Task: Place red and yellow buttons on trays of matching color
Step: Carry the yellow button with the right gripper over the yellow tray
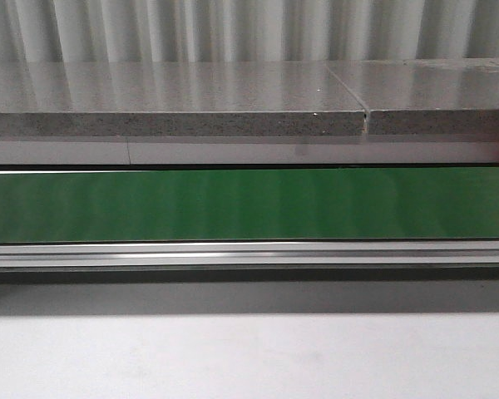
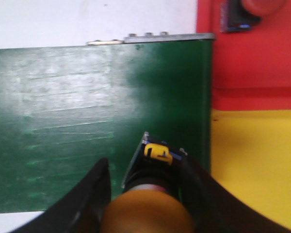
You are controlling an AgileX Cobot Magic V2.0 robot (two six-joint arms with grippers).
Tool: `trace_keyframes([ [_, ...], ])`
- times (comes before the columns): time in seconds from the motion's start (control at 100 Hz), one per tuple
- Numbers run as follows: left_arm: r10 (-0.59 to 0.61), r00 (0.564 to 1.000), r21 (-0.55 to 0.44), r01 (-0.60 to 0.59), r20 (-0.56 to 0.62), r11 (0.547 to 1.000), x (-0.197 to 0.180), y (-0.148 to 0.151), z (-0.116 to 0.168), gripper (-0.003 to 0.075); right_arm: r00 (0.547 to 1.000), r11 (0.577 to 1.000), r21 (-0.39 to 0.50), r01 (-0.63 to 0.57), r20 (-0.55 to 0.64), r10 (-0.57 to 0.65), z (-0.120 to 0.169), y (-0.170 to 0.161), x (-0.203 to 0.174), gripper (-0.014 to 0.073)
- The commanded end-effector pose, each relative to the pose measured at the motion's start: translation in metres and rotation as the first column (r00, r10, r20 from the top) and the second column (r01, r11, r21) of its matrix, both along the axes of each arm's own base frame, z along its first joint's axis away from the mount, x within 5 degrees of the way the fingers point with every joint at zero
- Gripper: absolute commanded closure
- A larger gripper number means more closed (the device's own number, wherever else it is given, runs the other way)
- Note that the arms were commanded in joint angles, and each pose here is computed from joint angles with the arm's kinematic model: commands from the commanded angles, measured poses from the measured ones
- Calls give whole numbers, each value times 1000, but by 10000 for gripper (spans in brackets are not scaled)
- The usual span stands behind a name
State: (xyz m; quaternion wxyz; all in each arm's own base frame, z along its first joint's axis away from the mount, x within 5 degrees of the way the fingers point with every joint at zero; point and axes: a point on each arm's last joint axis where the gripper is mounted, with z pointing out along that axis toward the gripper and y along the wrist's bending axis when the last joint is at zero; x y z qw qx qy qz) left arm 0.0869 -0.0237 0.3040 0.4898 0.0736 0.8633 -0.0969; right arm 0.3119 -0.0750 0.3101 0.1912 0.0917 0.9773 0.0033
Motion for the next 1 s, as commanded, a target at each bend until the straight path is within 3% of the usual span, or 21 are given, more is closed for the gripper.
trace_keyframes([
  [0.0,0,996,-29,2,84,1000,3,-1,14,740,994,997,-24,70,89,-68,23,-17,-10,486],
  [0.2,0,996,-29,2,84,1000,3,-1,14,740,973,977,-9,215,83,-213,21,-53,-23,486],
  [0.39,0,996,-29,2,84,1000,3,-1,14,740,920,924,25,381,87,-382,15,-82,-37,486],
  [0.64,0,996,-29,2,84,1000,3,-1,14,740,903,907,26,420,86,-421,-14,-90,-44,486],
  [0.99,0,996,-29,2,84,1000,3,-1,14,740,893,891,98,443,42,-449,-52,-95,-28,486],
])
